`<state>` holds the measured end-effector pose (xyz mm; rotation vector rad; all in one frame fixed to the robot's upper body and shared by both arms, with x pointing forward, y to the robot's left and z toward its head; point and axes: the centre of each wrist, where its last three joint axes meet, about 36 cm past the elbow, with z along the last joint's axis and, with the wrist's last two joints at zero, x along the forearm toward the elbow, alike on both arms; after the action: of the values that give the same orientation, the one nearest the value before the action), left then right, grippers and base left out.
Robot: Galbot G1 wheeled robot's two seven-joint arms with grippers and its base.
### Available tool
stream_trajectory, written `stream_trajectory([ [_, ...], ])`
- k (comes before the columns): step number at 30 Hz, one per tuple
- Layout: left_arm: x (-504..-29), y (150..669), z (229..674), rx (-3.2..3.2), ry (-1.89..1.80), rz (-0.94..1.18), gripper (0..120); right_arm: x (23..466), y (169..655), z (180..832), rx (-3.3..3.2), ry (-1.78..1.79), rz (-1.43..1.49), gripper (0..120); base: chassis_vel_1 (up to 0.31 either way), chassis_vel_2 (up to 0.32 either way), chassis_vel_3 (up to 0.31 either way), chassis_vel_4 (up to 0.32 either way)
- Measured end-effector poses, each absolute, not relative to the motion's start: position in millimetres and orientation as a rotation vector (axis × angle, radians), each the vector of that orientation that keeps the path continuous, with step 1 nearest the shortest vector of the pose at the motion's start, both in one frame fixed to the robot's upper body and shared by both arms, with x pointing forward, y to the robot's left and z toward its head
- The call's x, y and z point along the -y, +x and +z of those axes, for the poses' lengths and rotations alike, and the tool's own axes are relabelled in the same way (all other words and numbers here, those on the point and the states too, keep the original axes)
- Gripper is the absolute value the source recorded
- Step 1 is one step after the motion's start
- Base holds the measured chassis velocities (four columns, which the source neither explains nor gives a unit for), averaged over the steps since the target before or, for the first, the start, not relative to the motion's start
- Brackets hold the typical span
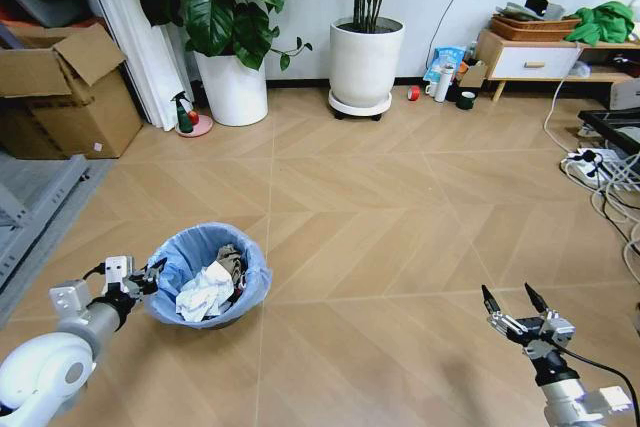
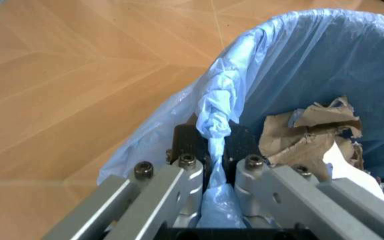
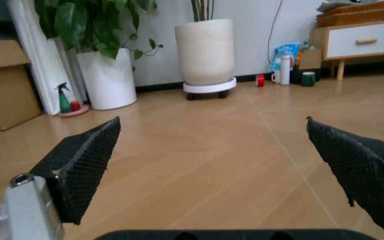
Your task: Pick up the trash bin and place the garbage on the floor into it.
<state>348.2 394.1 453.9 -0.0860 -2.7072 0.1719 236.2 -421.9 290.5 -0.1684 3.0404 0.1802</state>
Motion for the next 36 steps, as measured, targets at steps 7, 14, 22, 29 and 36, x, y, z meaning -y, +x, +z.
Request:
stream_trajectory([
  [7, -395.1, 348.2, 454.0, 2.707, -0.083, 0.171, 1, 421.3, 235.9, 290.2, -3.038, -0.169, 0.183, 100, 0.242, -0.2, -0.256, 0.208],
  [14, -395.7, 347.4, 451.6, 2.705, -0.073, 0.178, 1, 419.9, 236.3, 288.5, -3.023, -0.182, 0.183, 100, 0.203, -0.189, -0.206, 0.181],
  [22, -400.9, 351.2, 440.8, 2.69, -0.022, 0.197, 1, 420.6, 236.9, 286.5, -3.005, -0.188, 0.191, 100, 0.04, -0.039, -0.051, 0.048],
  [29, -424.1, 374.3, 421.9, 2.638, 0.074, 0.213, 1, 421.3, 230.5, 285.8, -3.015, -0.204, 0.186, 100, -0.023, 0.023, 0.028, -0.031],
  [36, -465.5, 414.5, 392.5, 2.569, 0.211, 0.255, 1, 422.1, 227.0, 285.3, -3.025, -0.211, 0.178, 100, 0.0, 0.0, 0.0, 0.0],
])
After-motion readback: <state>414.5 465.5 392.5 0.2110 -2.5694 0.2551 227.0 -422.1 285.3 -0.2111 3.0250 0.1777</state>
